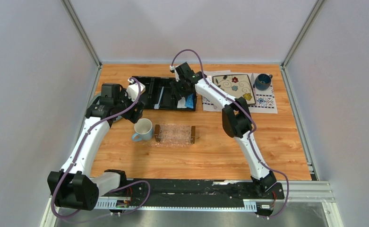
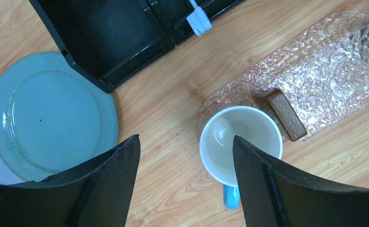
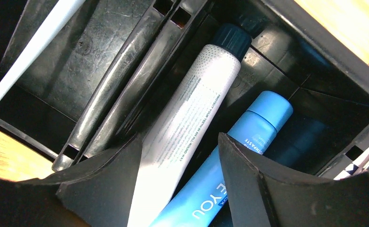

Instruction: Prepare toiletry sets of a toothbrush and toothpaste on the tray

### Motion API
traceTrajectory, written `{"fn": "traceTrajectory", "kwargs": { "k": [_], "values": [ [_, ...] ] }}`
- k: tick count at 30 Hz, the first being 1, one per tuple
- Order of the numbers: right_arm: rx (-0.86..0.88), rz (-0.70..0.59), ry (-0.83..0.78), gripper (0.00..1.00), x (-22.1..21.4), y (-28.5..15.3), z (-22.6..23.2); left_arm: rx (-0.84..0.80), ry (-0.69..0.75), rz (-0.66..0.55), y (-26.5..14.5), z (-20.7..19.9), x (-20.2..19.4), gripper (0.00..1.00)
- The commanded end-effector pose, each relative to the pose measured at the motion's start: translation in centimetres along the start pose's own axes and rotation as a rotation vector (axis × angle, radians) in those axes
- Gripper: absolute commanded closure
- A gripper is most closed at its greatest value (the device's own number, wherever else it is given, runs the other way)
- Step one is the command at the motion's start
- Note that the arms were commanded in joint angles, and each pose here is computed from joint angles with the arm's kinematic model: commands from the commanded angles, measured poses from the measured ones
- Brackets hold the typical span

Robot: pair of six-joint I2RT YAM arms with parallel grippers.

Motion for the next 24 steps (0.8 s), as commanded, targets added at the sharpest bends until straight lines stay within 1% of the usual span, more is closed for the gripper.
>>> {"fn": "traceTrajectory", "kwargs": {
  "k": [1,4,6,12,16,22,24],
  "values": [
    [-0.049,0.13,-0.013,0.34,-3.1,2.3,-0.8,-0.016,0.004,-0.035,0.3,0.0,0.7,0.21],
    [-0.05,0.133,-0.01,0.36,-3.1,2.5,-0.9,-0.012,0.003,-0.036,0.4,0.0,0.7,0.21],
    [-0.047,0.15,-0.04,0.36,-3.4,2.7,-1.0,-0.013,0.004,-0.034,0.4,0.0,0.7,0.21],
    [-0.023,0.174,-0.035,0.4,-3.8,2.8,-1.6,-0.013,0.004,-0.033,0.5,0.0,0.6,0.21],
    [-0.011,0.185,-0.039,0.39,-4.1,2.8,-1.9,-0.013,0.004,-0.034,0.5,0.1,0.7,0.21],
    [-0.005,0.21,-0.055,0.35,-4.6,2.9,-1.9,-0.015,0.001,-0.037,0.6,0.1,0.9,0.21],
    [-0.009,0.226,-0.06,0.35,-5.0,3.1,-1.9,-0.017,0.0,-0.037,0.6,0.1,0.9,0.21]
  ]
}}
Point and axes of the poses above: each gripper's point midway between its finger pads, its own y axis out along the fingers, its own z axis along the line the jaws close on, x = y × z, the point moved 7 cm from there along -y, back along the fingers, and after that the axes turned 6 degrees about -y, right-handed, at the moved point
